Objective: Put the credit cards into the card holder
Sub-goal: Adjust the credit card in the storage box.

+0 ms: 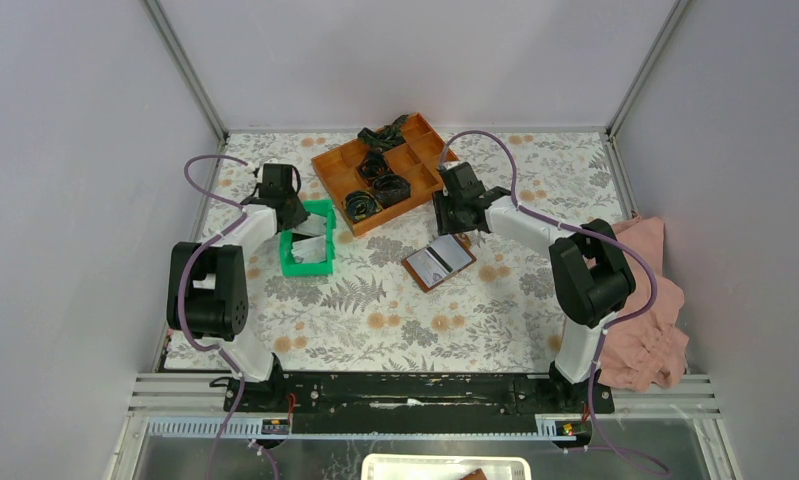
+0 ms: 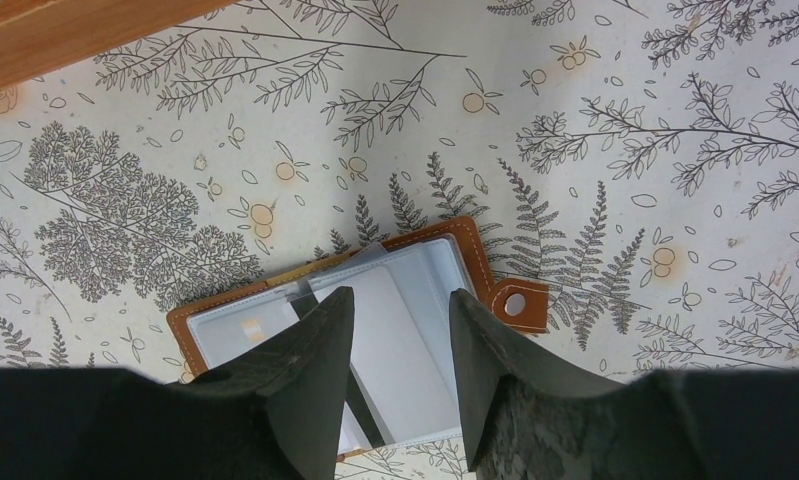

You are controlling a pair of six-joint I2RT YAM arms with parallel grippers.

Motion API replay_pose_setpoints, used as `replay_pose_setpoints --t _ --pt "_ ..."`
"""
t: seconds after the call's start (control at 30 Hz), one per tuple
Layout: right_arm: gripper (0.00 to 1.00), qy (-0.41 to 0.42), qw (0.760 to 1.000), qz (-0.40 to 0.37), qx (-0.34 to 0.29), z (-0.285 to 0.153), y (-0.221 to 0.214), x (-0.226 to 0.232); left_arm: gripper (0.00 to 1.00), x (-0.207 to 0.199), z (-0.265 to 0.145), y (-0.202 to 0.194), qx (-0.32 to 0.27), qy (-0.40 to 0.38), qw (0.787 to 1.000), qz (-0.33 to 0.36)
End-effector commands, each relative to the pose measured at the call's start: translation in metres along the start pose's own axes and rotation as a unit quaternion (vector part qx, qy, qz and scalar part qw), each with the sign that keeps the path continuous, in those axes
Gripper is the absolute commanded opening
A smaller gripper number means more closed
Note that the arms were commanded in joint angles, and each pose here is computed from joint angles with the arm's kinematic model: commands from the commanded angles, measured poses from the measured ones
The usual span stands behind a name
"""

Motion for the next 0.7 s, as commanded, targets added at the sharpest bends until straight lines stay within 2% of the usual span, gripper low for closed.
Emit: replay_pose_setpoints --t 0.0,0.2,0.67 --pt "0.48 0.000 0.999 -0.005 -0.041 -0.018 0.012 0.005 0.20 -0.007 -0.009 0.020 -0.034 -0.029 0.999 0.000" --pt "0.48 0.003 0.999 -0.003 -0.044 -0.020 0.014 0.006 0.11 -0.006 -0.018 0.023 -0.042 -0.030 0.999 0.003" --pt "0.48 0.005 0.999 -0.001 -0.047 -0.023 0.016 0.006 0.09 -0.006 -0.030 0.027 -0.047 -0.035 0.998 0.009"
Point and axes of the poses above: each gripper's point midway between its finger pads, its own z axis out along the fingers, its own x axis along the line the jaws close on, y = z × x, the point moved 9 cm from there along -z, back along the fingers, and after that the axes turned 6 degrees about z, right-handed, at the moved point
